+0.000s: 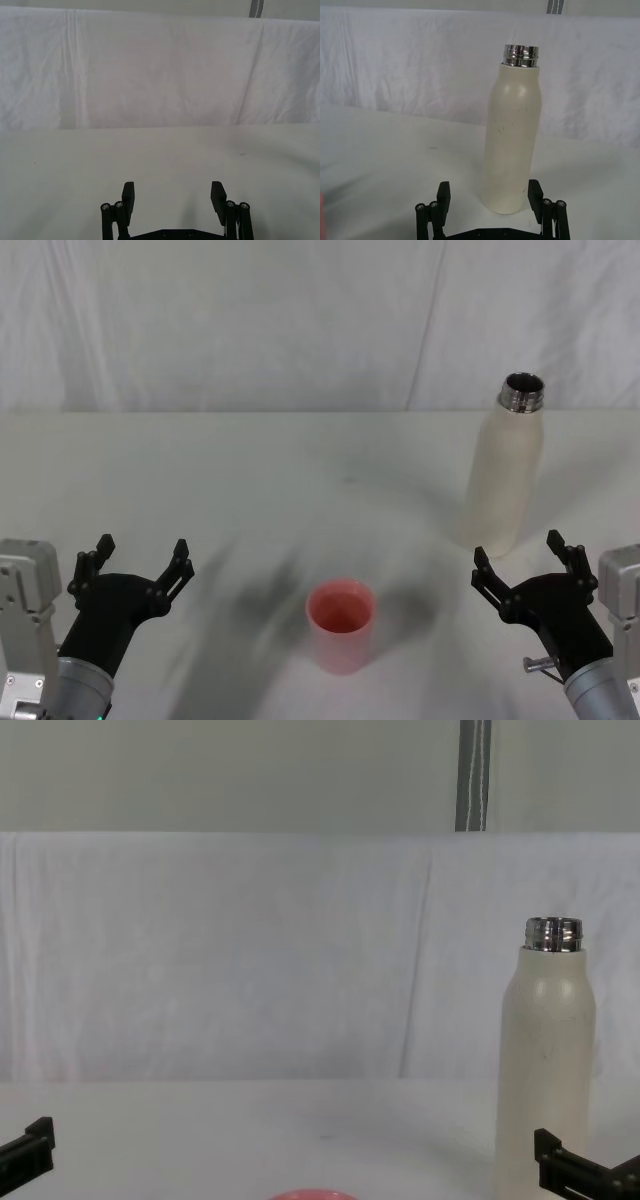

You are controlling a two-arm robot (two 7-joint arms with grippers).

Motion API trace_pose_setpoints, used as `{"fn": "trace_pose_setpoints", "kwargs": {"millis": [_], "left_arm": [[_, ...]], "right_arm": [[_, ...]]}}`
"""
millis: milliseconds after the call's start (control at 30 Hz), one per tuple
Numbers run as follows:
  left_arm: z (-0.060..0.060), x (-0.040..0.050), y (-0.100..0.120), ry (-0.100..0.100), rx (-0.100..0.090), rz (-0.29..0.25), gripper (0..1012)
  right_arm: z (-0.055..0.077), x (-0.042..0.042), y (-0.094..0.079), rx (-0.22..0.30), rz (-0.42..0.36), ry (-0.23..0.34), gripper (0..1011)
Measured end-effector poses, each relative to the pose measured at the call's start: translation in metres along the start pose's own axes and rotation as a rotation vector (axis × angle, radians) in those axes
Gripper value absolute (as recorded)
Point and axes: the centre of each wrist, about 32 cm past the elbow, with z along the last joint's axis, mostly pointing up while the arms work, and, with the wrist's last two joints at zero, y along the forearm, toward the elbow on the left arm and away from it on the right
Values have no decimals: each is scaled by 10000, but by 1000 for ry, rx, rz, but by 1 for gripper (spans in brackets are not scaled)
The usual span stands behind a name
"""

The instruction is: Grasp the thermos with one hand and pour water into the cup lid.

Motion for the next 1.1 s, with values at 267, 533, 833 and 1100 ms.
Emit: {"fn": "trace_pose_setpoints", "kwargs": {"millis": [267,533,833,1100], "left_arm": [[0,0,0,0,0,0,1001],[0,0,0,0,0,0,1001],[0,0,0,0,0,0,1001],[0,0,0,0,0,0,1001]], "right_arm": [[0,0,0,0,0,0,1000],[0,0,0,0,0,0,1000],[0,0,0,0,0,0,1000],[0,0,0,0,0,0,1000]]}}
